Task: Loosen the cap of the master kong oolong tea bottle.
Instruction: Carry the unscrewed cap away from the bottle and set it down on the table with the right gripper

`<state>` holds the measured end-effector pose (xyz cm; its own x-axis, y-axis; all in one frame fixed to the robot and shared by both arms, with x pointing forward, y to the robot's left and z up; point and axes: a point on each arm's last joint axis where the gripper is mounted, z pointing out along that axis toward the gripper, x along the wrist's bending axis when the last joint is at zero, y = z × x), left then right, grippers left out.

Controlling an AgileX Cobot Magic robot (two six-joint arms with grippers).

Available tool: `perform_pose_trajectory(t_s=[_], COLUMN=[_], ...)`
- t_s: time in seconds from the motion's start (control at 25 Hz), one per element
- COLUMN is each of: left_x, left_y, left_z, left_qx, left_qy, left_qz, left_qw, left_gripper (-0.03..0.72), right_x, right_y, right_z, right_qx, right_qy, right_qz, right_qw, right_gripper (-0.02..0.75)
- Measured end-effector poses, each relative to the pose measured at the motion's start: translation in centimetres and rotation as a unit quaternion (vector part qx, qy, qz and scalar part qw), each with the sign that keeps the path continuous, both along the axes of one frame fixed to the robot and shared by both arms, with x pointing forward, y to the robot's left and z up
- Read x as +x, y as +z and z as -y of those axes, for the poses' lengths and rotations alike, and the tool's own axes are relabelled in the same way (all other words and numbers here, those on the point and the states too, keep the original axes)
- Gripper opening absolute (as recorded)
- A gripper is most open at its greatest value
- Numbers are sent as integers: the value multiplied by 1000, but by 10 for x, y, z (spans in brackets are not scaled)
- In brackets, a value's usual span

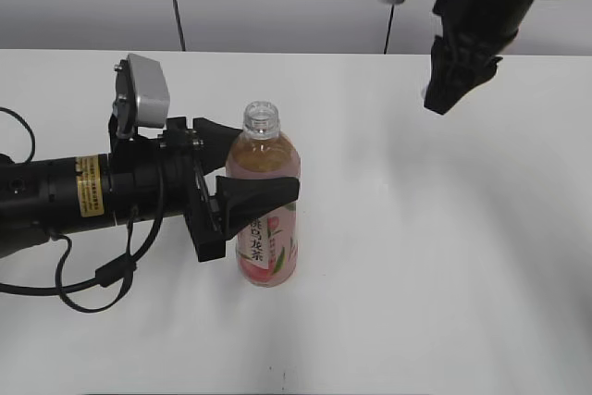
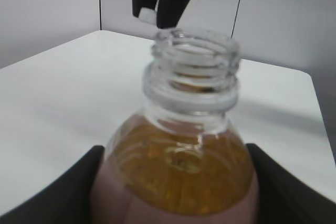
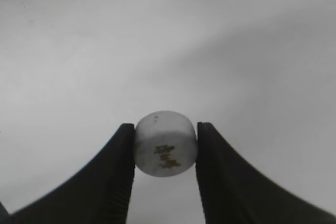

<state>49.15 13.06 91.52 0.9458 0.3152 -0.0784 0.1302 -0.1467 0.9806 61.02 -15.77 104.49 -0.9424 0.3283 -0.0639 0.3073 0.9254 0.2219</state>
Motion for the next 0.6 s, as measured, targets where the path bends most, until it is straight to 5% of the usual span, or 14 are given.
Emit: perform_pose_trajectory(t_s=[0.32,0.6], left_x=[0,0], left_y=[0,1], left_z=[0,0], left_qx=[-1,-3], left_qy=[0,-1], left_qz=[0,1], left_qw=[1000,1000], left_gripper=[465,465], right_x=[-9,-10], right_y=[-57,-95], right_z=[17,43], right_qx=[-41,-109], right_qy=[-111,-235], right_qz=[-36,-27], right_qw=[992,965], right_gripper=[274,274])
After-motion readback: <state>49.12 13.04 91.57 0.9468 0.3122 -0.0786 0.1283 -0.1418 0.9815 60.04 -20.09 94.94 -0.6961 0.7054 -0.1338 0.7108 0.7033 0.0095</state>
